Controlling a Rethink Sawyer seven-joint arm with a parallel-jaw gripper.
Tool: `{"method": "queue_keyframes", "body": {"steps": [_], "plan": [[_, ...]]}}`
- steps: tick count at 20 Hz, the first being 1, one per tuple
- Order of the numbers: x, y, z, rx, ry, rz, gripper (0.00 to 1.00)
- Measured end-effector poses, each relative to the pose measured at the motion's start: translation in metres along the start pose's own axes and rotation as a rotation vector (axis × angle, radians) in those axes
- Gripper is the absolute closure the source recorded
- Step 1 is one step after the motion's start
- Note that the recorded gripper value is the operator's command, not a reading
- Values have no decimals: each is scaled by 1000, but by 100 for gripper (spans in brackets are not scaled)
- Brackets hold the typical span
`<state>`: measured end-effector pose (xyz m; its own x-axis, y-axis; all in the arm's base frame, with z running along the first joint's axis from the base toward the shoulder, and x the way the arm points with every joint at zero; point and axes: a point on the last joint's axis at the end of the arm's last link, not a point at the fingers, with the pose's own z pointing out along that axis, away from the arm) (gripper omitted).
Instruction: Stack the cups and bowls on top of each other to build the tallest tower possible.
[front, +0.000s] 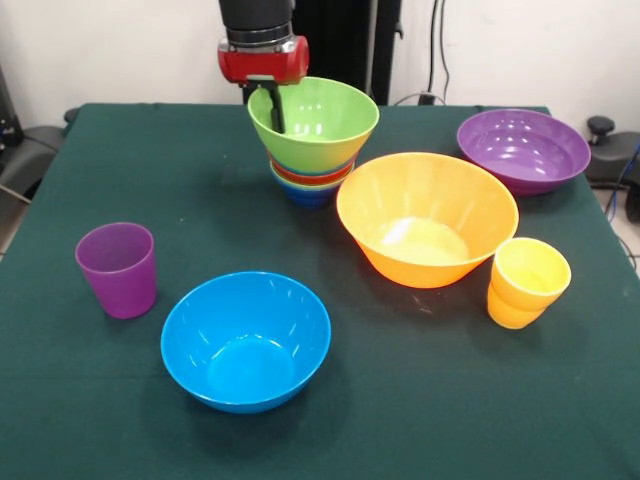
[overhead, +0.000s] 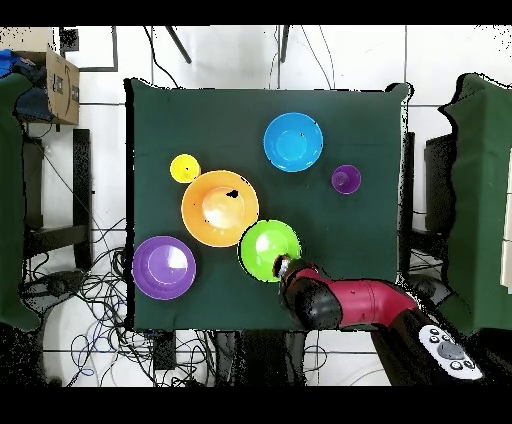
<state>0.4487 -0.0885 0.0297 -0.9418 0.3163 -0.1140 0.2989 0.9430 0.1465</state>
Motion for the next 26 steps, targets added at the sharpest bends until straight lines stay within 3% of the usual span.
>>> {"method": "queue_keyframes", "body": {"steps": [26], "plan": [[1,1,-1,9,68,47,100]]}}
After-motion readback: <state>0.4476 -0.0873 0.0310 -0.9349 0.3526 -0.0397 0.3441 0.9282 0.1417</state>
